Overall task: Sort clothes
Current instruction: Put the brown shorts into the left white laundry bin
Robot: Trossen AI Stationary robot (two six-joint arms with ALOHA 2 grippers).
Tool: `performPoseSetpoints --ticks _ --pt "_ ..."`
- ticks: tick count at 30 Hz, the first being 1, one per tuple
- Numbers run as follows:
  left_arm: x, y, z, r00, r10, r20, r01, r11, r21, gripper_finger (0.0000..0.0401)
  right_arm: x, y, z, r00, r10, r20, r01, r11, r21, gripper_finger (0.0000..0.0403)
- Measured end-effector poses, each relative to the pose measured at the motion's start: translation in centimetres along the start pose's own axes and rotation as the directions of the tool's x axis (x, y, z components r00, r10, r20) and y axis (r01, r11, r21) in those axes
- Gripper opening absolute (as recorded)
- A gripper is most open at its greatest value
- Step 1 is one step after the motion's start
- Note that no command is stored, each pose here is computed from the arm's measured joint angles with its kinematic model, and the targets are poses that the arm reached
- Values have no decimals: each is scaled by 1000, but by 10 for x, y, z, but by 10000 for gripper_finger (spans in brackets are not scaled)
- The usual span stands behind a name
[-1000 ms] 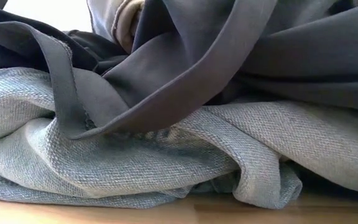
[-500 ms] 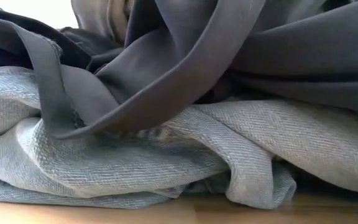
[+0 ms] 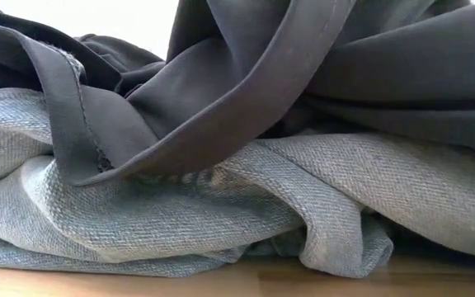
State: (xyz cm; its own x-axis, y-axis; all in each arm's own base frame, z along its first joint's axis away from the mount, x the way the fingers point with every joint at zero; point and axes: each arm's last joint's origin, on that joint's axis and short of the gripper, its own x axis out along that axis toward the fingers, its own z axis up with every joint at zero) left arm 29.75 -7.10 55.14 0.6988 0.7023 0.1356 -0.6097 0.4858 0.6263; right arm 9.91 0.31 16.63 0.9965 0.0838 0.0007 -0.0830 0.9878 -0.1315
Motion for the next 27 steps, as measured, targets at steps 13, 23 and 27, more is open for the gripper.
performPoseSetpoints --ticks 13,23,27 --pt "28 45 -49 870 303 -388 -147 912 384 11 0 0 0 1000 0 0 0 1000 0 0" --pt "39 35 -117 817 70 -572 52 980 194 12 0 0 0 1000 0 0 0 1000 0 0" --pt "50 37 -148 709 -105 -697 139 990 -8 13 0 0 0 1000 1 0 -1 1000 0 0"
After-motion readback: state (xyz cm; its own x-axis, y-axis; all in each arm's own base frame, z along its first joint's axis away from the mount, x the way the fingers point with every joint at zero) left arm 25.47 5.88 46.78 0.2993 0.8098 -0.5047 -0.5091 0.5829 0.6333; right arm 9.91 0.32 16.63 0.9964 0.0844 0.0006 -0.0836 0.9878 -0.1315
